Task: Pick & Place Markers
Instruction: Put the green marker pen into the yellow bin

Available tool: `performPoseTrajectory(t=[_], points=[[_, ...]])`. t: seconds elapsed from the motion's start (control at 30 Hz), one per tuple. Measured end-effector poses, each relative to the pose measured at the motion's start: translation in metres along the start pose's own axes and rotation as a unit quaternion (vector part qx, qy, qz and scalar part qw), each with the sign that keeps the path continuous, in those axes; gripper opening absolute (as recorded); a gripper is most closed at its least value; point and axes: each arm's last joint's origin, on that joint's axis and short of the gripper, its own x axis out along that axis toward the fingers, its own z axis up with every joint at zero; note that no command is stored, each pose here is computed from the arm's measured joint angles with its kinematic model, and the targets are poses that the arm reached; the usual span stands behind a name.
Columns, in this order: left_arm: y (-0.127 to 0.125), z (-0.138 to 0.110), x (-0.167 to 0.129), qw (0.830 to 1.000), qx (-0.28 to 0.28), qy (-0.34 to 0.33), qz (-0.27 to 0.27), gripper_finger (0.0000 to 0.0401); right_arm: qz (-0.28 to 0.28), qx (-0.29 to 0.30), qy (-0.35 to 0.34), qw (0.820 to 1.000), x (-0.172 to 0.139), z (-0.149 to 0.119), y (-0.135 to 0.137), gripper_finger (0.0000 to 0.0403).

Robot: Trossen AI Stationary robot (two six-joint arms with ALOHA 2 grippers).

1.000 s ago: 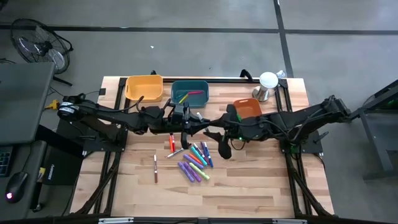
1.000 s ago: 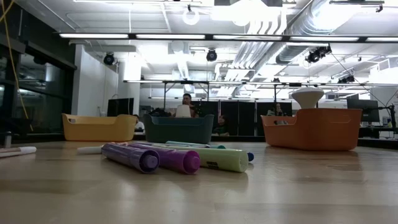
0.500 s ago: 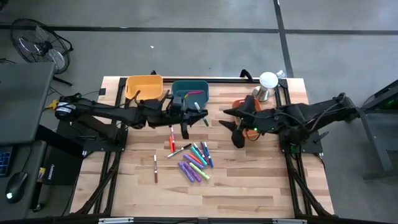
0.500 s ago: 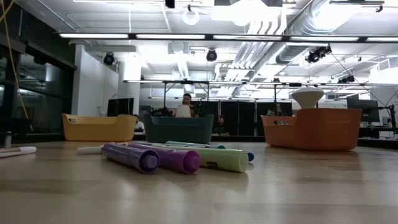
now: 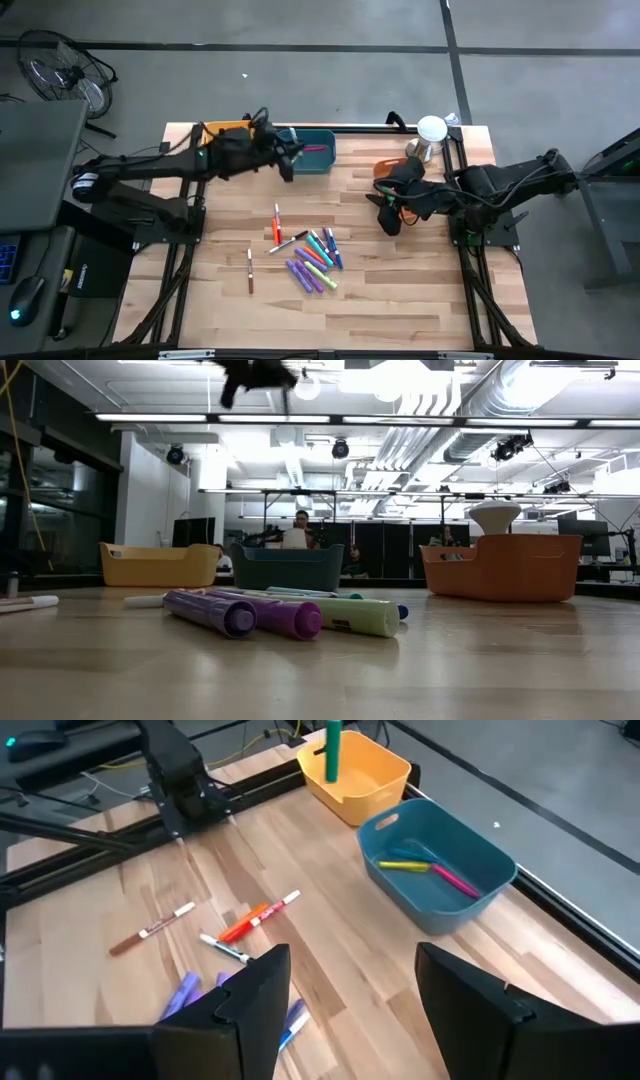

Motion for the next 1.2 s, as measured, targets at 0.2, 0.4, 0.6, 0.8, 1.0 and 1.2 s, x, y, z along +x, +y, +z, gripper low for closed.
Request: performPoseTrajectory(t=[0.2, 0.4, 0.6, 0.8, 1.0, 1.2], points=[[0.055, 0.005, -0.005, 0.994, 0.008, 0.075, 0.077, 0.0027, -0.013, 0.001, -0.008, 1.0, 0.001, 0.001, -0.001, 0.0204], [0.114, 0.006, -0.011, 0.98, 0.007, 0.149, 0.131, 0.0027, -0.035, -0.002, -0.022, 0.999, 0.0, 0.002, -0.003, 0.0205], [0.159, -0.001, -0.007, 0.965, 0.01, 0.211, 0.158, 0.0027, -0.055, -0.005, -0.034, 0.998, 0.0, 0.002, -0.004, 0.0206], [0.193, -0.017, -0.005, 0.934, -0.04, 0.278, 0.222, 0.0027, -0.064, -0.001, -0.025, 0.998, 0.001, 0.0, -0.007, 0.0204], [0.206, -0.026, 0.003, 0.905, -0.113, 0.272, 0.306, 0.0027, -0.069, -0.004, -0.023, 0.997, 0.001, 0.0, -0.007, 0.0206], [0.207, -0.03, -0.001, 0.893, -0.028, 0.318, 0.318, 0.0027, -0.072, -0.009, -0.017, 0.997, 0.001, -0.002, -0.008, 0.0206]])
